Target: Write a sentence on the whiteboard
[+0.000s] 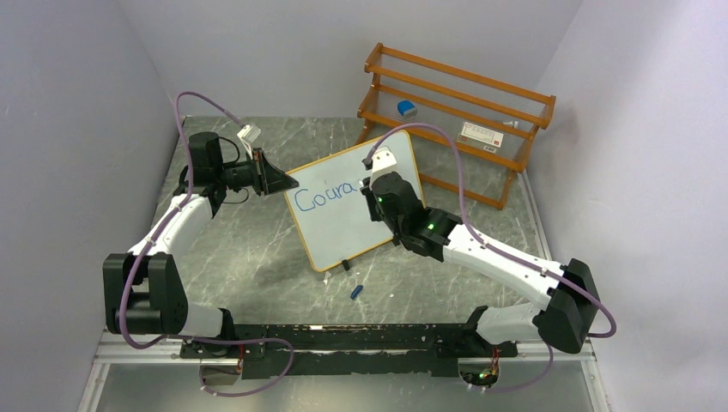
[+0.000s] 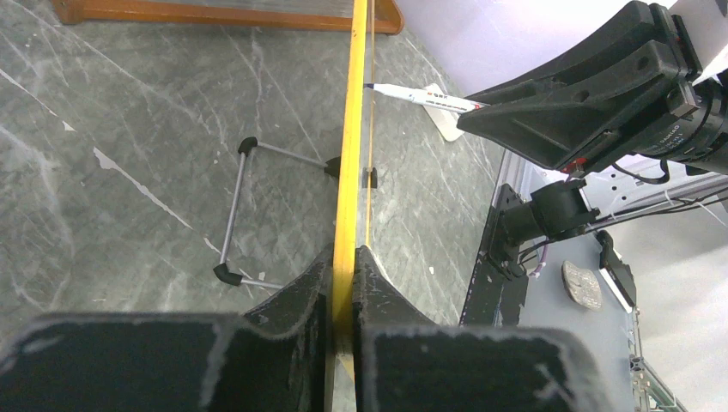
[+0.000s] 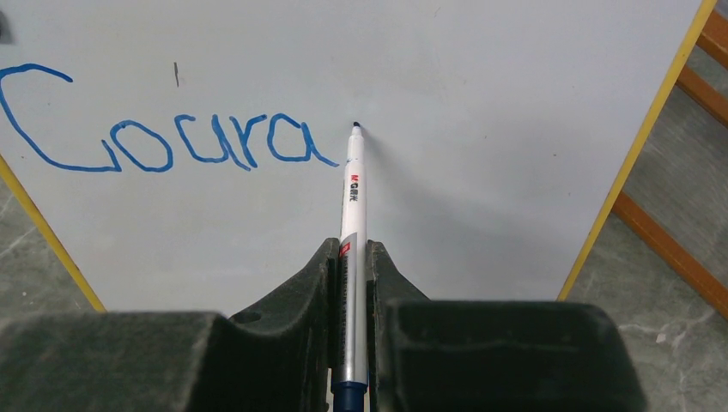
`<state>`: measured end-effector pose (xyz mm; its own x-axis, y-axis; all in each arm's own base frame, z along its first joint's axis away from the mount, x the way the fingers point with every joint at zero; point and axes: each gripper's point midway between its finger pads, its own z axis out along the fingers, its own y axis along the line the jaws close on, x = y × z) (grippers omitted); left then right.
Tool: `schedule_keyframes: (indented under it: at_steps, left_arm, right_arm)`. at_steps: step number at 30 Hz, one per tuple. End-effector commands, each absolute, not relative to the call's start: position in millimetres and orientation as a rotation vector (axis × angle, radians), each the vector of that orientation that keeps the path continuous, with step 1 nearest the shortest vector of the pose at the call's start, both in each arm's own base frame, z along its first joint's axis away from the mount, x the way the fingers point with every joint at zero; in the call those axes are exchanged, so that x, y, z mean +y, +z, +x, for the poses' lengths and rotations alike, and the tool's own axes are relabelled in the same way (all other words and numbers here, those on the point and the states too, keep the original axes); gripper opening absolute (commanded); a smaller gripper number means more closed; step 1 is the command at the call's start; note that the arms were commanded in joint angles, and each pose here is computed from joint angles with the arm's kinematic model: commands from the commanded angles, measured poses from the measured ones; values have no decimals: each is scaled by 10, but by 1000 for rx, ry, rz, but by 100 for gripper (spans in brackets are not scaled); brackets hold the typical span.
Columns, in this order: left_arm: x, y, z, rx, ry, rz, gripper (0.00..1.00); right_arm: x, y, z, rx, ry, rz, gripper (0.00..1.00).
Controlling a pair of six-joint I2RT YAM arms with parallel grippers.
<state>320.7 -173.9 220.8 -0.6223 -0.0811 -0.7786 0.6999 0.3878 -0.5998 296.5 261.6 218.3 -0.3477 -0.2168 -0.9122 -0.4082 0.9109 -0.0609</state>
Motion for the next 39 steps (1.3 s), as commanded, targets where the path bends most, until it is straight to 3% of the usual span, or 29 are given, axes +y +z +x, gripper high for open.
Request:
schedule_keyframes:
  at_steps: [1, 39]
  left_arm:
    - [-1821, 2046, 3149, 1946, -1333, 543, 5]
    - [-1815, 2037, 3164, 1952, -1322, 539, 5]
  right_arm:
    - [2656, 2232, 3029, 1927, 234, -424, 0]
    - [2650, 2054, 2857, 1995, 251, -540, 0]
